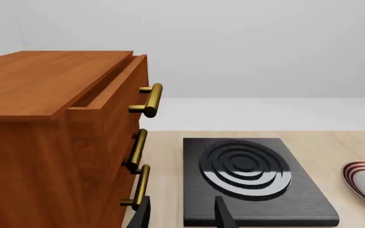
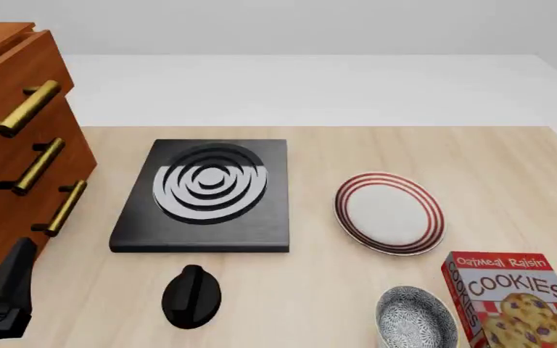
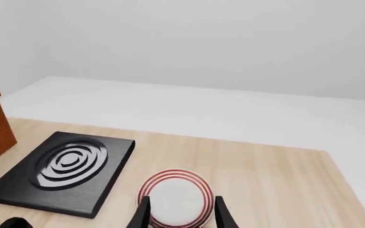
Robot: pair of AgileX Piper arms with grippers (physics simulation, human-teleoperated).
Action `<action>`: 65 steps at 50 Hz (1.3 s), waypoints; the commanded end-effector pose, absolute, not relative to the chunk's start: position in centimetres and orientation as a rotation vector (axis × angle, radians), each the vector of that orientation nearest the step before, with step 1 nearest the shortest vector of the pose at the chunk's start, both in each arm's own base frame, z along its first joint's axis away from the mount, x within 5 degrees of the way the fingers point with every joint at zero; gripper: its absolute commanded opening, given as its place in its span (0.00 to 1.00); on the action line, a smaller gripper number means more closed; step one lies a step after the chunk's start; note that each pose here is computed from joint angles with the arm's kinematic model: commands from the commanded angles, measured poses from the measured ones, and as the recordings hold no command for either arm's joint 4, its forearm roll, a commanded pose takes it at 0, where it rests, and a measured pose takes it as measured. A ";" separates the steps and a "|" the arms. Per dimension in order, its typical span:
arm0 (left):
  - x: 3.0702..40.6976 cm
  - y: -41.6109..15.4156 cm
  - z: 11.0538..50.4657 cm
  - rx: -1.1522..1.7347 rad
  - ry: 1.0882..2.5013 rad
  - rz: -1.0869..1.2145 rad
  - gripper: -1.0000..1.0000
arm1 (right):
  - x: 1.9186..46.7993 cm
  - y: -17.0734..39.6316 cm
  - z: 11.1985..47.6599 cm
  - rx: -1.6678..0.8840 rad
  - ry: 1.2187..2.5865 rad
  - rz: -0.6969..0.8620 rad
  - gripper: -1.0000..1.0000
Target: Pick the akita bowl on the ramekin and place it on the plate.
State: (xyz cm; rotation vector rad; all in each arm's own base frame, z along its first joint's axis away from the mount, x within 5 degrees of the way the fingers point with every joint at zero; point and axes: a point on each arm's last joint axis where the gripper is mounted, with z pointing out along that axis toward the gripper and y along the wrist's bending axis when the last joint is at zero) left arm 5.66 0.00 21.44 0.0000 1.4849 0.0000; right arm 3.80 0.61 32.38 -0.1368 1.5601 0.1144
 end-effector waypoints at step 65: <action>5.7 0.0 21.4 0.000 1.485 0.000 1.00 | 8.3 4.9 33.9 -1.077 1.941 0.032 1.00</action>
